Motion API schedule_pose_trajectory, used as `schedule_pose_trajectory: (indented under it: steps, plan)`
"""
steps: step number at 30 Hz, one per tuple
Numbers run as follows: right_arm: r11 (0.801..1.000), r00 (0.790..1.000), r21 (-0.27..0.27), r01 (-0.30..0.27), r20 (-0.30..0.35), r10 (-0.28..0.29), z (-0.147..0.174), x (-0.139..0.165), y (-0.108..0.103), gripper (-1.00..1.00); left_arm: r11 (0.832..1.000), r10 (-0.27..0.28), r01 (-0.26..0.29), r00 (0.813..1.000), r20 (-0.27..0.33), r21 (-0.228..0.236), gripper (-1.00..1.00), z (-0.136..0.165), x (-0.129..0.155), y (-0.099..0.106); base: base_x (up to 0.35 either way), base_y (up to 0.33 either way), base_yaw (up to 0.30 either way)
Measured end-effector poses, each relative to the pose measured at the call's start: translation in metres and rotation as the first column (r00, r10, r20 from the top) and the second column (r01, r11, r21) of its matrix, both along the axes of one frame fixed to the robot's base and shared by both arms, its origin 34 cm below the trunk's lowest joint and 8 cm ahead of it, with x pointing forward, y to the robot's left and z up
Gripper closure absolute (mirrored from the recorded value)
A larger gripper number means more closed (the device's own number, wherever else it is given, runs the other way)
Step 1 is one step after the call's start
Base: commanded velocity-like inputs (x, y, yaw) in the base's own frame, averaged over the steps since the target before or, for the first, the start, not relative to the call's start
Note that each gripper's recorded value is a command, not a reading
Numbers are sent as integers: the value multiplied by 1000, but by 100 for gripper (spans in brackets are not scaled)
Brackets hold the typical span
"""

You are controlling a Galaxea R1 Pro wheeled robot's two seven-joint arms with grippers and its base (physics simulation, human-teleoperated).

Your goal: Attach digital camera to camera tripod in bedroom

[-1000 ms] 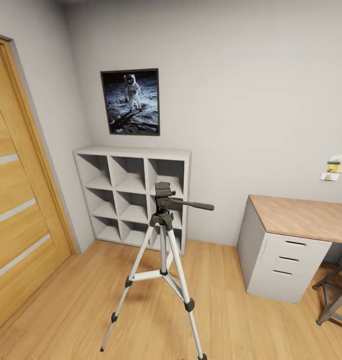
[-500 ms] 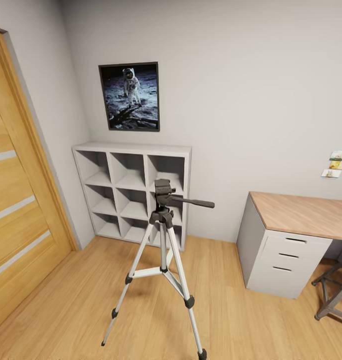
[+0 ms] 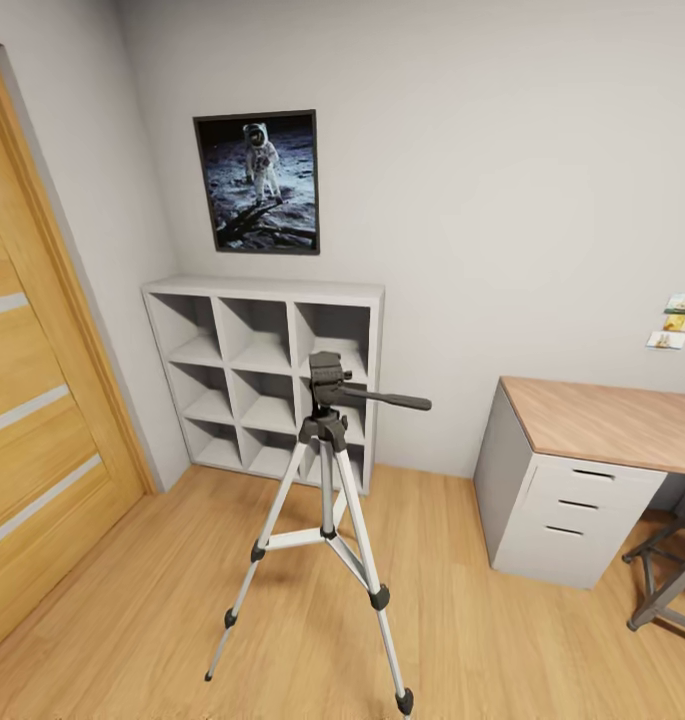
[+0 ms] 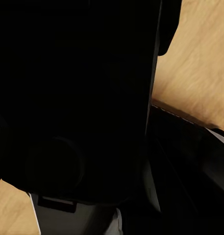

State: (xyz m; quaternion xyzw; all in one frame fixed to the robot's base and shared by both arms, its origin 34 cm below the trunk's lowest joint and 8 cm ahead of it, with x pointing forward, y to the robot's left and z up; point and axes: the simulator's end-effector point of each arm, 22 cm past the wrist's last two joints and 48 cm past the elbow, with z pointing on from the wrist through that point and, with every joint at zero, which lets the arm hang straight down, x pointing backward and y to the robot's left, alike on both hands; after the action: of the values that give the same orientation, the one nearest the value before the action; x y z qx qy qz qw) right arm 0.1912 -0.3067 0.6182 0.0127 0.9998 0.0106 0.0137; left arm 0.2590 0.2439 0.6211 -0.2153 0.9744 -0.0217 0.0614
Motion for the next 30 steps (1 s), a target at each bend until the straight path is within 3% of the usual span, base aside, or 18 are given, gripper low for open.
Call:
schedule_pose_trajectory:
  steps: [30]
  plan:
    - [1000, 999, -1, -1, -47, 1, -3, -18, -1, -100, 1000, 2, -2, 999, -46, 2, 100, -7, -18, 1, 0, 0, 0]
